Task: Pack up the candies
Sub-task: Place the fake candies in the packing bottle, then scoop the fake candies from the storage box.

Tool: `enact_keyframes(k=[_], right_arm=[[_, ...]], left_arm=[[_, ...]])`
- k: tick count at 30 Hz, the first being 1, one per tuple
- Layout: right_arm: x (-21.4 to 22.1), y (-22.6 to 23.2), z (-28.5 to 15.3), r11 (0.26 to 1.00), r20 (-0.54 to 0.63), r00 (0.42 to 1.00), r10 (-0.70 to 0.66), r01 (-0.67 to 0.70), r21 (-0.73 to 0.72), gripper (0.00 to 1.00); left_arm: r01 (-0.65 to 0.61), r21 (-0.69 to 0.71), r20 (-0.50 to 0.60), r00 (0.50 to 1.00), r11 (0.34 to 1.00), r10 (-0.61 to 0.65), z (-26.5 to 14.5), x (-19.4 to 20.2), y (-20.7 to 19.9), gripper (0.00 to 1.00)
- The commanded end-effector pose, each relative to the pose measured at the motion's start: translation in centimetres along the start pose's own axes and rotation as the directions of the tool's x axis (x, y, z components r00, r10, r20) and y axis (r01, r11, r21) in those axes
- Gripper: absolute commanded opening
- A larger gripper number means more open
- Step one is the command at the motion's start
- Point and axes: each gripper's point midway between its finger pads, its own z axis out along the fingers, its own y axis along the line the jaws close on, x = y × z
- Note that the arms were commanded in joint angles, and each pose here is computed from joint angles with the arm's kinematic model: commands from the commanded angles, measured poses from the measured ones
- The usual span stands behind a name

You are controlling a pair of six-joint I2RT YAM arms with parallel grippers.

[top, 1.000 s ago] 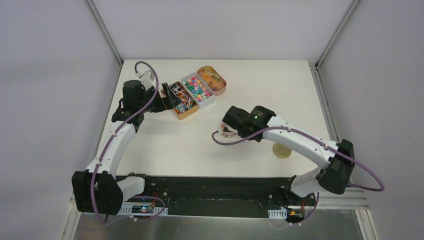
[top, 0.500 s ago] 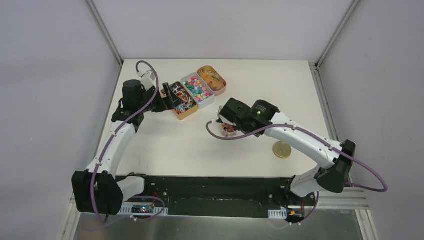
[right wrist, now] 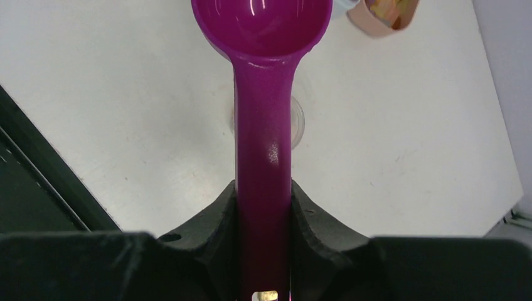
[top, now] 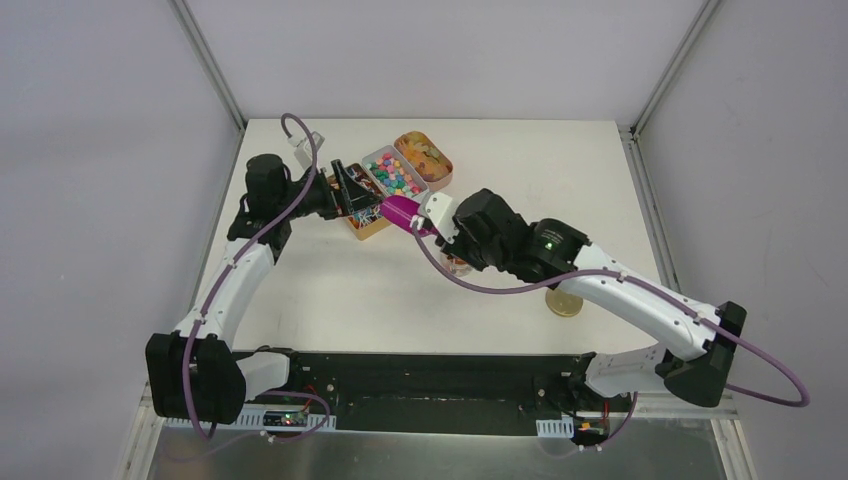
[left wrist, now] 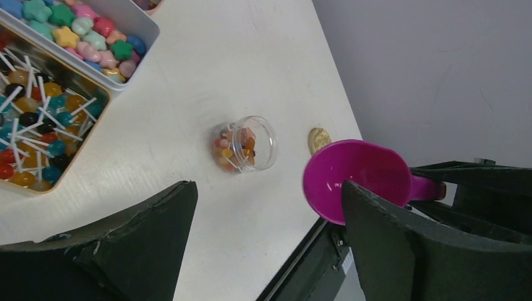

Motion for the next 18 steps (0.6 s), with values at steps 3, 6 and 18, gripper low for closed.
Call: enact_keyframes(k=[3, 6, 18], right_arm=[[-6.1, 0.3, -1.8, 0.993, 0.293, 0.949, 0.116, -0.102, -0.063, 0.0], [-5.9, 0.6, -1.1, 0.992, 0.262, 0.957, 0.122, -0.106, -0.075, 0.0], [-7.0, 1.2, -0.6, 0.985, 0.347, 0.925, 0.154, -0.118, -0.122, 0.0]], left_arm=[[0.044, 0.151, -0.038, 0.999, 0.988, -0.039, 0.4, 0.1, -2.8, 0.88], [0.052, 0.19, -0.042, 0.998, 0.98, -0.045, 0.3, 0.0, -3.7, 0.88], [0.166, 0.185, -0.09, 0.984, 0.969, -0.151, 0.8, 1.2, -3.1, 0.64]])
